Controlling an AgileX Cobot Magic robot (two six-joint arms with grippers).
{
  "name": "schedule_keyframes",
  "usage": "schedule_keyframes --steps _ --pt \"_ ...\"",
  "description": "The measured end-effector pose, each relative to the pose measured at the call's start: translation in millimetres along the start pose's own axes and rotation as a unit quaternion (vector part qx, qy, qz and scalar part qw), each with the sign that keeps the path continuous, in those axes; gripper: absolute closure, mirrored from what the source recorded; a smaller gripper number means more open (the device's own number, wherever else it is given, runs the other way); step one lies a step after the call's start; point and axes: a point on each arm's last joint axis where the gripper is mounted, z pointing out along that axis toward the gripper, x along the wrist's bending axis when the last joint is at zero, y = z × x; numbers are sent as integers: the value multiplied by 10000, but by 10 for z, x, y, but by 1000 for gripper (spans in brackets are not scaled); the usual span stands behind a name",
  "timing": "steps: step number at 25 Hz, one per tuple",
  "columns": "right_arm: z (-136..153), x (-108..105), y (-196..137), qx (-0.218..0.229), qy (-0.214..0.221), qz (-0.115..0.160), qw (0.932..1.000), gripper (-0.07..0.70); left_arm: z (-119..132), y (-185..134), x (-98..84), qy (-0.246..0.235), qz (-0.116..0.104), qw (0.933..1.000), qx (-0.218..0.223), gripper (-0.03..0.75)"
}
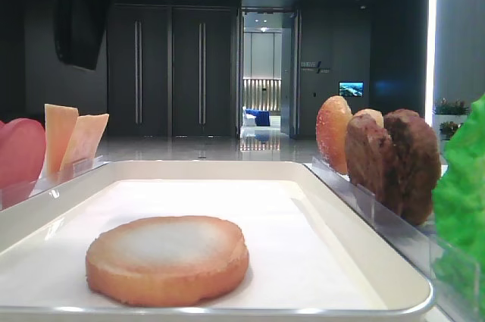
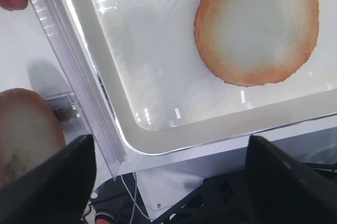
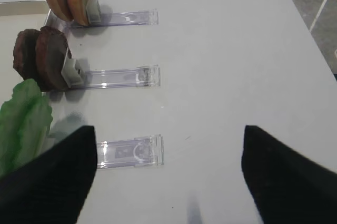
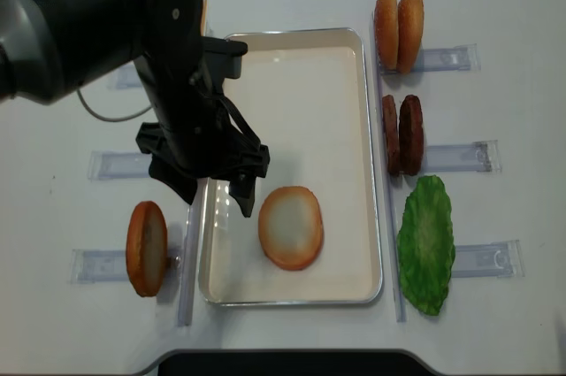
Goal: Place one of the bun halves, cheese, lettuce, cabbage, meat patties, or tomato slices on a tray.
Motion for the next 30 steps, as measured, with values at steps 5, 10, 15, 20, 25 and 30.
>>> schedule_keyframes --steps 5,10,15,20,25,30 --pt "0 0 0 0 0 0 10000 93 -126 -51 20 -82 20 9998 -184 29" --pt "0 0 0 0 0 0 10000 93 -272 -114 61 -102 69 9990 -429 30" --pt "0 0 0 0 0 0 10000 93 -331 -119 121 -99 88 9984 -541 33" --pt "0 0 0 0 0 0 10000 93 -398 -106 243 -54 35 9977 -680 34" --pt "0 0 0 0 0 0 10000 93 -491 -112 401 -48 -61 9964 -839 34" --pt "0 0 0 0 0 0 10000 93 -571 -99 601 -25 -264 9948 -983 50"
